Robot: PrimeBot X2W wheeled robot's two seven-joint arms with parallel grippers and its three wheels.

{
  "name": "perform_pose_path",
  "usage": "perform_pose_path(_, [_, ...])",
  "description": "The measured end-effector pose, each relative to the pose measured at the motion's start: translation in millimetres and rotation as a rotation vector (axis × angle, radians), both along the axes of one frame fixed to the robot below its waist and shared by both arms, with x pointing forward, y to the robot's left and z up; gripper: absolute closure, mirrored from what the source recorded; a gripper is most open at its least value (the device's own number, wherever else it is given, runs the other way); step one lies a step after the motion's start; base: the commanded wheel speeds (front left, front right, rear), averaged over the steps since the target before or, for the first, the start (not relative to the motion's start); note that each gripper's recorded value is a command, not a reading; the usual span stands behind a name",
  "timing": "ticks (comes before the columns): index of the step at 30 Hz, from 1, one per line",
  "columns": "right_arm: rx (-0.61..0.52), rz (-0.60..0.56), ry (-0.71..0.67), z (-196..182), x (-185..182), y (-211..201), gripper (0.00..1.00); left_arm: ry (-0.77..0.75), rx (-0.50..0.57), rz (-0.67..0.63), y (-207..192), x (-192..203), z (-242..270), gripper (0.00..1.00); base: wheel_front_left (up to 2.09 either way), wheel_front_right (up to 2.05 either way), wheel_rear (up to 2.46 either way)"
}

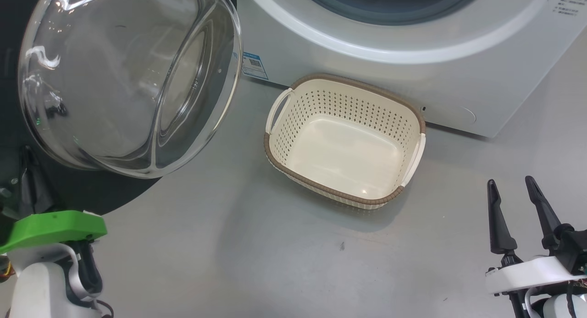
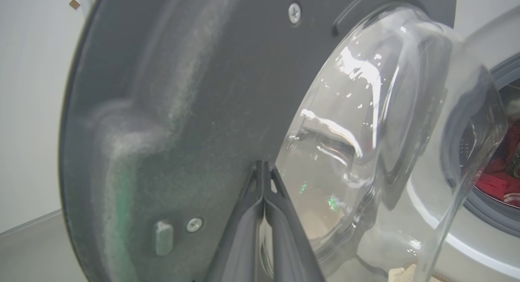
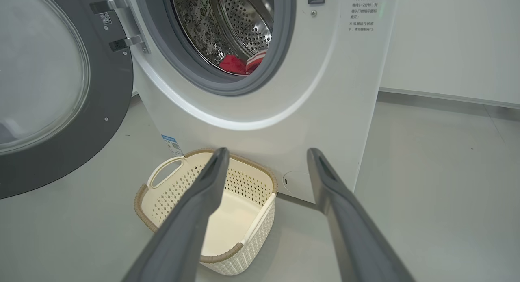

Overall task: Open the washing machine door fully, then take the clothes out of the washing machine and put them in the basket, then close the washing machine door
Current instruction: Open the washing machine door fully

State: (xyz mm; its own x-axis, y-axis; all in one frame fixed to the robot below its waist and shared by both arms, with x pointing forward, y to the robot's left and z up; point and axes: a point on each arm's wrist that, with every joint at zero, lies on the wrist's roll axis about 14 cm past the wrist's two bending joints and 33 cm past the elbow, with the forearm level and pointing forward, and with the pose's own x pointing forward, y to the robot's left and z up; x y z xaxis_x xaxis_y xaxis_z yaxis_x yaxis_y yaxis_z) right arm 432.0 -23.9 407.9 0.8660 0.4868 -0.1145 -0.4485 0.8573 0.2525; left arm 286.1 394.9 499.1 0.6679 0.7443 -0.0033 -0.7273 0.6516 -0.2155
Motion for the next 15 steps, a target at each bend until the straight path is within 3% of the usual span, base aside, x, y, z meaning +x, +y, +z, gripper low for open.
perform_pose_path(15, [0.004,-0.005,-0.010,3.7,2.0,-1.7,0.00,0.016,-0.020,0.085,21.9,-10.3,-8.1,1.00,0.00,0.00,0.00])
